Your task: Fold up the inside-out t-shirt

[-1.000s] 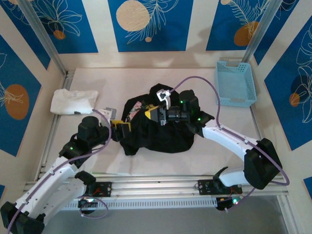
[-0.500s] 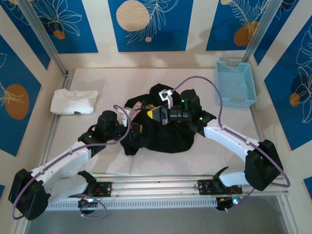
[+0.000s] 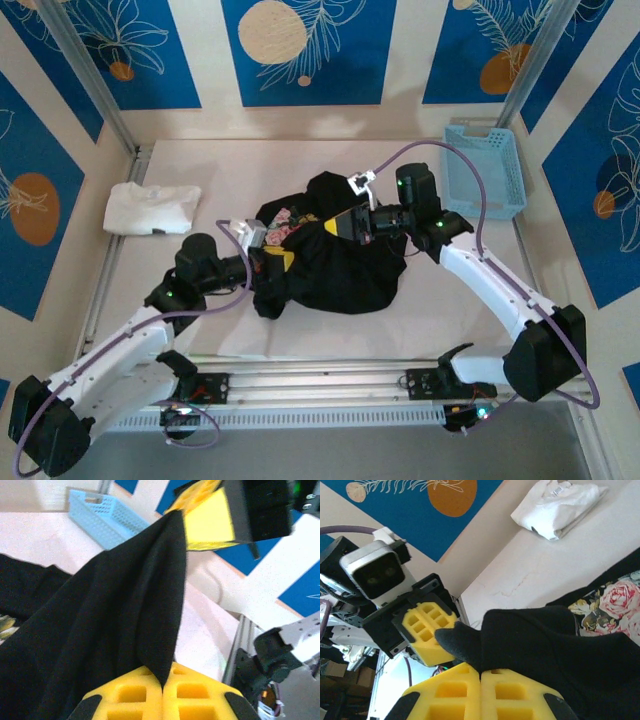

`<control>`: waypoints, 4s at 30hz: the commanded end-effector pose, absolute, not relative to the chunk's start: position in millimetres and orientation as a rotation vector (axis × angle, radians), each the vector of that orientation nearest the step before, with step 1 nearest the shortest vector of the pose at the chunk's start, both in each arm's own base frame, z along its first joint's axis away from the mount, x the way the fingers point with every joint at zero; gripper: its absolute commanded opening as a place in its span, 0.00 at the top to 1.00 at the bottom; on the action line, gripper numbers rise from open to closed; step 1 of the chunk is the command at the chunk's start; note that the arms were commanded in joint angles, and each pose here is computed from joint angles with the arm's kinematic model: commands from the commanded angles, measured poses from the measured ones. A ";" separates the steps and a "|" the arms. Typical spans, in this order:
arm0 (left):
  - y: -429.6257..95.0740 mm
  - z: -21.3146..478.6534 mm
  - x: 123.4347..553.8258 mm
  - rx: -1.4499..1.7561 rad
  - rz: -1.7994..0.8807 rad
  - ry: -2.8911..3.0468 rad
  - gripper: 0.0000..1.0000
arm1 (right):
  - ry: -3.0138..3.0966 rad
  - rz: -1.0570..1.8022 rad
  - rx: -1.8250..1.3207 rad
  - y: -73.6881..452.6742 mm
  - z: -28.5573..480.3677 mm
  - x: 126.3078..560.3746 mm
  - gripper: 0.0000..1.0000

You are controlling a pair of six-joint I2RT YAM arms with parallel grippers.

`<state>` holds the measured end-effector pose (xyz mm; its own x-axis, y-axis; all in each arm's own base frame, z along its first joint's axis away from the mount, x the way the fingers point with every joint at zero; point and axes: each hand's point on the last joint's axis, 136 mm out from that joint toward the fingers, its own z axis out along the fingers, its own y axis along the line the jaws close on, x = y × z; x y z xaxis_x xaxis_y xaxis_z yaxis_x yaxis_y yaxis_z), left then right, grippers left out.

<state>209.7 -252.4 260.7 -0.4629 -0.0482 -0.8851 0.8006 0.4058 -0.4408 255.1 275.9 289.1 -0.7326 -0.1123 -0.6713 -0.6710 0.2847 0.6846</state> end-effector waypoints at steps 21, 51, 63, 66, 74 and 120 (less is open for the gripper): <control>-257.9 277.8 197.7 0.745 -1.246 1.626 1.00 | 2.255 1.260 -0.722 290.2 229.9 233.1 0.69; -255.6 277.7 197.9 0.731 -1.236 1.638 1.00 | 1.990 0.807 -1.070 302.1 195.8 238.7 0.34; -235.5 257.2 220.7 0.589 -1.045 1.769 1.00 | 2.014 1.068 -1.046 323.3 210.7 239.4 0.95; -202.4 228.2 249.1 0.408 -0.776 1.925 1.00 | 1.977 1.303 -1.011 313.3 236.6 224.8 1.00; -182.2 210.7 265.3 0.356 -0.578 2.014 0.98 | 1.885 1.616 -1.005 310.9 264.1 204.2 1.00; -282.7 224.5 229.8 0.704 -1.122 1.942 0.75 | 2.040 1.599 -0.754 309.0 243.2 252.8 1.00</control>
